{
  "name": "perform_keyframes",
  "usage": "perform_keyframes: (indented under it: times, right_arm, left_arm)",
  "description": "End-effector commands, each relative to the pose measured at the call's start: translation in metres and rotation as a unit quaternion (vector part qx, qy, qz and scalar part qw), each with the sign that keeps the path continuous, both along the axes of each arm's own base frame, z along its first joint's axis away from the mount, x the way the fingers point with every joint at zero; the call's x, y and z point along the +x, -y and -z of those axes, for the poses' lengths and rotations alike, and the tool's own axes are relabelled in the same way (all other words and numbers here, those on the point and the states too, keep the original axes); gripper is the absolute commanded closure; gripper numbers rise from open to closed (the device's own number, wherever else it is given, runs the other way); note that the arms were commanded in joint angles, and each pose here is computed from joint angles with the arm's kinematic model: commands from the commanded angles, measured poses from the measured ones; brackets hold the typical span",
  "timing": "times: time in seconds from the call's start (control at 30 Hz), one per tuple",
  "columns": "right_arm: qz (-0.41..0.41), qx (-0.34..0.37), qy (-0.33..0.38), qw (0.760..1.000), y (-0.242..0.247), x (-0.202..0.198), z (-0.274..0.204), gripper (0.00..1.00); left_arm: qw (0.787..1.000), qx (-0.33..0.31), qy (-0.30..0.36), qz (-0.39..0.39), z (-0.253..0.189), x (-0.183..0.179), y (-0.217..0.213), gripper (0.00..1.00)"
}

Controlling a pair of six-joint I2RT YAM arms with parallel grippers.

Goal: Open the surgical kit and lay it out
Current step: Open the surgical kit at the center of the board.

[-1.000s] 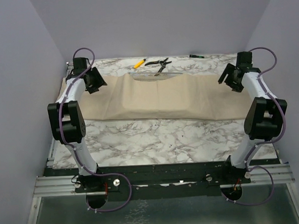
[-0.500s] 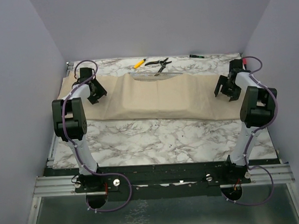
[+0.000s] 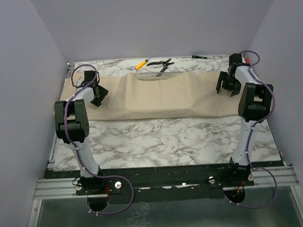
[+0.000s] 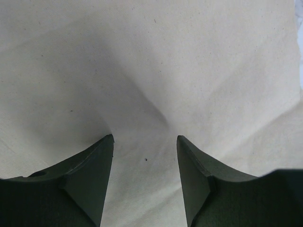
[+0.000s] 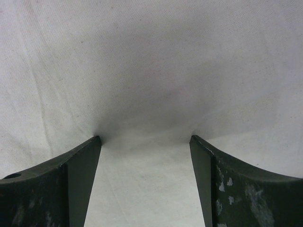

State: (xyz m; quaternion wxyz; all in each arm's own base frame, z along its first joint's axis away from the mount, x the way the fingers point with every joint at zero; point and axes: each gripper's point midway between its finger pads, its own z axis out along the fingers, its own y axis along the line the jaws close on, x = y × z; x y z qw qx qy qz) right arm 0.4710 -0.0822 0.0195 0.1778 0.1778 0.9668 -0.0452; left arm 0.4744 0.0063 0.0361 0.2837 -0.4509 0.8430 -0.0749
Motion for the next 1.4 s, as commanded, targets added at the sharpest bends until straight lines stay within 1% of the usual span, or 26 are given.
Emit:
perform_keyframes:
  times: [0.0,0.27,0.4,0.47,0.53,0.6,0.73,0.87,0.93,1.03,1.13,1.23,1.37]
  right_arm:
    - [-0.003,-0.029,-0.064,0.998,0.014,-0.004,0.055,0.23]
    - [-0.002,-0.02,-0.033,0.999,0.014,0.025,0.049,0.25]
    - [0.005,-0.01,-0.007,1.0,0.011,0.033,0.025,0.25]
    - [0.013,-0.011,0.014,1.0,0.01,0.036,0.009,0.26]
    - [0.016,-0.011,0.034,0.999,0.01,0.039,-0.007,0.25]
    - [0.016,-0.011,0.04,0.999,0.01,0.038,-0.011,0.25]
    - [0.014,-0.006,0.021,1.0,0.007,0.029,0.001,0.25]
    - [0.016,0.004,-0.003,1.0,0.002,0.015,0.015,0.26]
    - [0.02,0.004,-0.01,1.0,0.0,0.007,0.02,0.26]
    - [0.031,0.004,-0.021,0.999,0.0,-0.006,0.024,0.26]
    - [0.053,-0.006,-0.042,0.998,0.002,-0.023,0.03,0.27]
    - [0.067,-0.016,-0.053,0.996,0.004,-0.037,0.035,0.27]
    - [0.058,-0.035,-0.058,0.996,0.01,-0.042,0.039,0.27]
  left_arm:
    - [0.997,-0.034,-0.043,-0.06,0.035,-0.017,0.009,0.42]
    - [0.997,-0.036,-0.028,-0.063,0.032,0.013,0.007,0.42]
    - [0.997,-0.01,-0.017,-0.08,0.019,0.017,-0.006,0.42]
    - [0.995,0.011,-0.023,-0.101,0.014,0.01,-0.015,0.42]
    - [0.991,0.028,-0.04,-0.127,0.015,-0.005,-0.024,0.42]
    - [0.986,0.037,-0.056,-0.151,0.019,-0.022,-0.029,0.42]
    - [0.979,0.038,-0.088,-0.18,0.036,-0.055,-0.038,0.4]
    - [0.975,0.032,-0.116,-0.188,0.049,-0.076,-0.048,0.4]
    - [0.976,0.045,-0.12,-0.176,0.049,-0.077,-0.054,0.4]
    - [0.979,0.065,-0.12,-0.149,0.045,-0.069,-0.06,0.4]
    - [0.981,0.071,-0.123,-0.134,0.044,-0.065,-0.06,0.4]
    - [0.98,0.07,-0.129,-0.134,0.048,-0.07,-0.06,0.4]
    - [0.976,0.064,-0.148,-0.146,0.057,-0.087,-0.06,0.39]
